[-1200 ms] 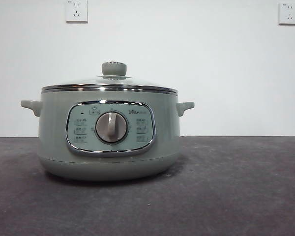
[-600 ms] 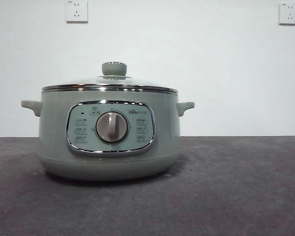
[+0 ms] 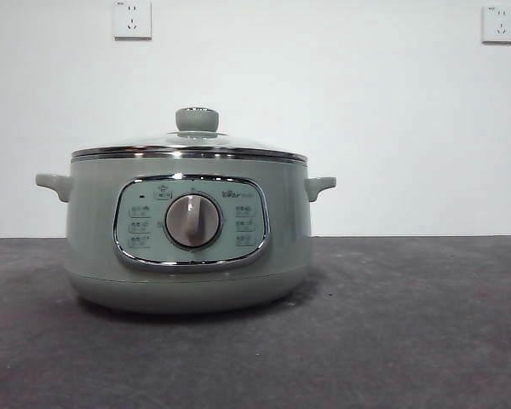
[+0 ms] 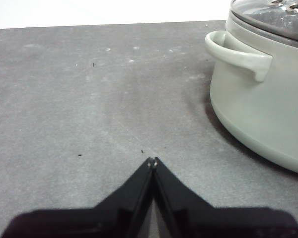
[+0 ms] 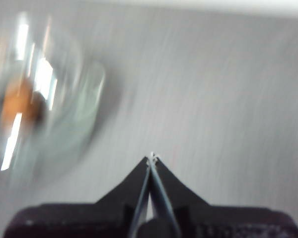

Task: Pick up the potato,open the lid,put the potato in the pot,close the lid

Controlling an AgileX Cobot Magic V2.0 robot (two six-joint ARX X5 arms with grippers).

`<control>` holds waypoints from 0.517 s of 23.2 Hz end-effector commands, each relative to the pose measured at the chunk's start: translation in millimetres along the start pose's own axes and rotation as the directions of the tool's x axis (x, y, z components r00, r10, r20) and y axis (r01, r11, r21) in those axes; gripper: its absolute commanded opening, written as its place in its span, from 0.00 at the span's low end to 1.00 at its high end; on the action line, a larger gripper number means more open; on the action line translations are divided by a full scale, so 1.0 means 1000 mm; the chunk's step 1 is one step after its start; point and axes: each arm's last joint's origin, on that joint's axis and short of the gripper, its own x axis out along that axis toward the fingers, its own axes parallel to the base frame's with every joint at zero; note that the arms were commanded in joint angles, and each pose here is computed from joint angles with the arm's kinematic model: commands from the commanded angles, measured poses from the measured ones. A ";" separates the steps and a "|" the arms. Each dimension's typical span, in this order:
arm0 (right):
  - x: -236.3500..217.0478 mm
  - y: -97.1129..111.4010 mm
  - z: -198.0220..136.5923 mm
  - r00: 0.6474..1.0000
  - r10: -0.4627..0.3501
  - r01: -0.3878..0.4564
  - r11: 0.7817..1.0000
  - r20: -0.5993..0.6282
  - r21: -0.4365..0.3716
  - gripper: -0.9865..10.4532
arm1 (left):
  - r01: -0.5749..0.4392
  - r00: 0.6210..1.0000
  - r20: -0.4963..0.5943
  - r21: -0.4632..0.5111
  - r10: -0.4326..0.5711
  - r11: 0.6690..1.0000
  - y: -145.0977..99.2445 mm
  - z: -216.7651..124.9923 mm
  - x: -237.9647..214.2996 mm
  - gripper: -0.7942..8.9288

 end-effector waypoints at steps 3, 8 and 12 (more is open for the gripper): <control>0.036 -0.022 -0.061 0.942 -0.169 0.160 0.986 0.289 0.055 0.09 | 0.002 1.000 -0.022 0.000 -0.002 1.000 0.000 -0.004 0.002 0.08; 0.072 -0.031 -0.145 0.933 -0.253 0.239 0.967 0.257 0.085 0.09 | 0.002 0.999 -0.036 -0.001 -0.002 1.000 0.000 -0.005 0.003 0.08; 0.092 -0.033 -0.183 0.929 -0.275 0.257 0.961 0.247 0.101 0.09 | 0.002 0.999 -0.037 -0.001 -0.002 1.000 0.000 -0.005 0.003 0.08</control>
